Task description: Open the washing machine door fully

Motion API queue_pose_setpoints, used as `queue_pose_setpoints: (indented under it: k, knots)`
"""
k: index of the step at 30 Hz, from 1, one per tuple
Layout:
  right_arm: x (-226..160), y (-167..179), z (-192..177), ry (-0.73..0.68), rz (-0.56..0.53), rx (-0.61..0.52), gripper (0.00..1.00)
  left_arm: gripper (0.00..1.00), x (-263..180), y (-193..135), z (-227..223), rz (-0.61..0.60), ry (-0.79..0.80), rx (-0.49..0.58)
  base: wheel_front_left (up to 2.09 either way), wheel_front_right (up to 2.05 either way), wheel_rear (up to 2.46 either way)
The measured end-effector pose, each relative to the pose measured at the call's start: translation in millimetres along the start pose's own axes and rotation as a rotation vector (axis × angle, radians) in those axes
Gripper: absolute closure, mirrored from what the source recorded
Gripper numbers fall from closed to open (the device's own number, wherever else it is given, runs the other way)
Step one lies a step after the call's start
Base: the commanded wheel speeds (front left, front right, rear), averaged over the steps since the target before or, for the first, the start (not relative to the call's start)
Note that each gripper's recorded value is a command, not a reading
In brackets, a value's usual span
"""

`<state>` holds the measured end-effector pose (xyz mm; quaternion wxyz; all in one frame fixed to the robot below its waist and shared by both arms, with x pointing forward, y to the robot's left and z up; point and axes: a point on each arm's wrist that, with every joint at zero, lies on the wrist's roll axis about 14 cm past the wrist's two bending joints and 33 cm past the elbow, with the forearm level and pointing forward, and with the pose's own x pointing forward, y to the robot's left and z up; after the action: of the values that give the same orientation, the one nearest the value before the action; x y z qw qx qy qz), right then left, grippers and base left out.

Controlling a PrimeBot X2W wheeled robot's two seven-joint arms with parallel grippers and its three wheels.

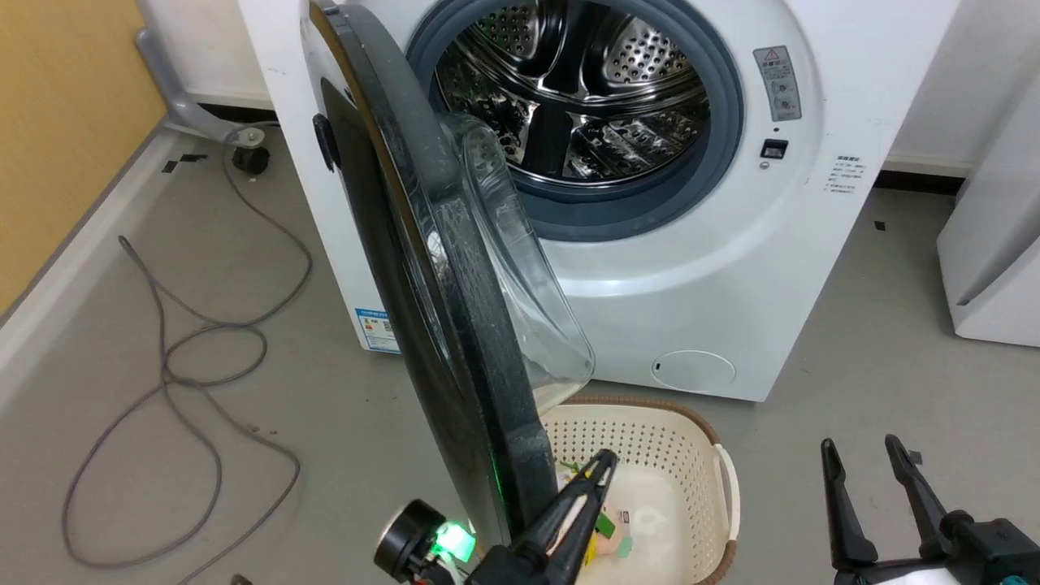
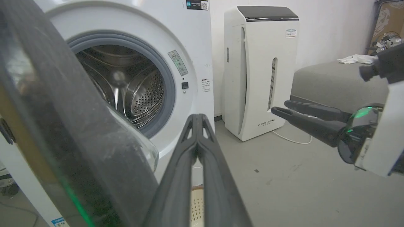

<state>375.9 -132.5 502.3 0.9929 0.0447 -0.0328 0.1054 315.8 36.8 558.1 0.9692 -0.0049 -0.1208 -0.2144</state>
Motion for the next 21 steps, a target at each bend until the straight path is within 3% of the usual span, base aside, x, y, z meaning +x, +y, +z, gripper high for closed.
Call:
queue_pose_setpoints:
  k: [21]
  knots:
    - [28,44,-12,0.028,0.140,0.015,0.00,1.00,-37,47,-10,0.231,0.057,0.008,0.00,0.00,0.00]
